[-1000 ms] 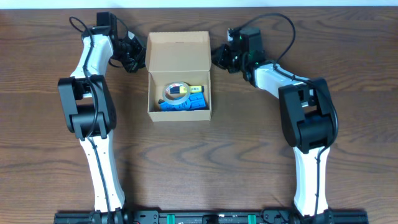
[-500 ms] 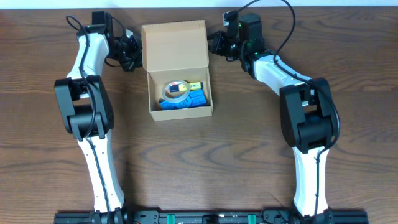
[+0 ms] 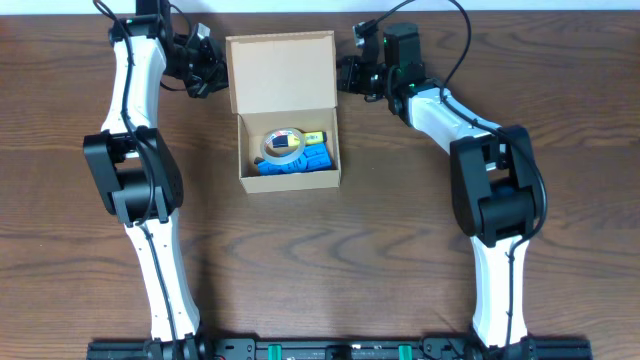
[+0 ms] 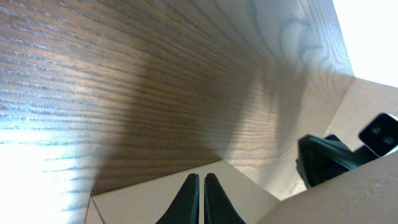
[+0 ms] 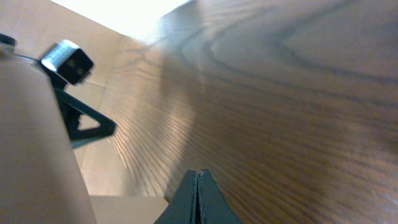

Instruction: Pack container

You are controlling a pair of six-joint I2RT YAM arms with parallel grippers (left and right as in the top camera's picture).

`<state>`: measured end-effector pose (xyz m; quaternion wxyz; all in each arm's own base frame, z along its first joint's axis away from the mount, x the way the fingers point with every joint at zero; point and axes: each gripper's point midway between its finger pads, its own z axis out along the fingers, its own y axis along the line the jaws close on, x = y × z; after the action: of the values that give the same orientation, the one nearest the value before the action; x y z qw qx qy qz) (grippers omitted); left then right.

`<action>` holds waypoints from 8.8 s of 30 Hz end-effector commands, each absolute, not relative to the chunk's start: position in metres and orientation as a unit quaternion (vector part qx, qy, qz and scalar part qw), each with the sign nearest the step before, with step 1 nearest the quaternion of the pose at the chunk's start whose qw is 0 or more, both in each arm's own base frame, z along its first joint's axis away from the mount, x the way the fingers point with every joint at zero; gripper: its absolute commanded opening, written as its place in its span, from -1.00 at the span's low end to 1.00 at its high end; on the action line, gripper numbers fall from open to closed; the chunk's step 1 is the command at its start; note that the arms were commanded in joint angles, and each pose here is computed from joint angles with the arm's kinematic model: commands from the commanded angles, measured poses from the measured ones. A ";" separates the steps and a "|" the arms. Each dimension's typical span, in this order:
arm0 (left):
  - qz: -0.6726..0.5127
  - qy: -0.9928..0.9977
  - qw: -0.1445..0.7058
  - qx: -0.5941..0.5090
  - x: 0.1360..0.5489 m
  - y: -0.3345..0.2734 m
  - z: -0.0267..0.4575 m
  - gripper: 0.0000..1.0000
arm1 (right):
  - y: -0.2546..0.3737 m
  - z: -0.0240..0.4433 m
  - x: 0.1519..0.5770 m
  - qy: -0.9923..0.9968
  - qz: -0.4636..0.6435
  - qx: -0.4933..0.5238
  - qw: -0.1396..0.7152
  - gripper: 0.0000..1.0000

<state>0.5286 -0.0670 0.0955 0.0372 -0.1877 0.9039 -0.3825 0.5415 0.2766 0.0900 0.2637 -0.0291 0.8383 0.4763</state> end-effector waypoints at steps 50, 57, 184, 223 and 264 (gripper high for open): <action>-0.139 0.981 -0.009 -0.138 0.447 -0.023 0.161 -0.89 | 0.340 0.166 0.374 0.902 0.229 -0.276 0.240 -0.97; -0.110 0.982 -0.007 -0.153 0.446 -0.014 0.159 -0.89 | 0.352 0.125 0.361 0.913 0.210 -0.291 0.195 -0.97; 0.012 0.880 0.472 -0.046 0.202 0.014 0.189 0.91 | 0.114 0.244 0.239 0.859 0.190 -0.264 0.395 0.99; 0.017 0.880 0.474 0.002 0.194 0.008 0.076 0.91 | 0.114 0.244 0.239 0.859 0.190 -0.264 0.395 0.98; 0.017 0.880 0.474 0.002 0.194 0.008 0.076 0.91 | 0.023 0.080 0.199 0.877 0.056 -0.008 0.478 0.98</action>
<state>0.1945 0.0062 0.0777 0.4742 0.0007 0.8803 0.0130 0.1970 0.0344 0.0842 0.4718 -0.0454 0.8779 0.0683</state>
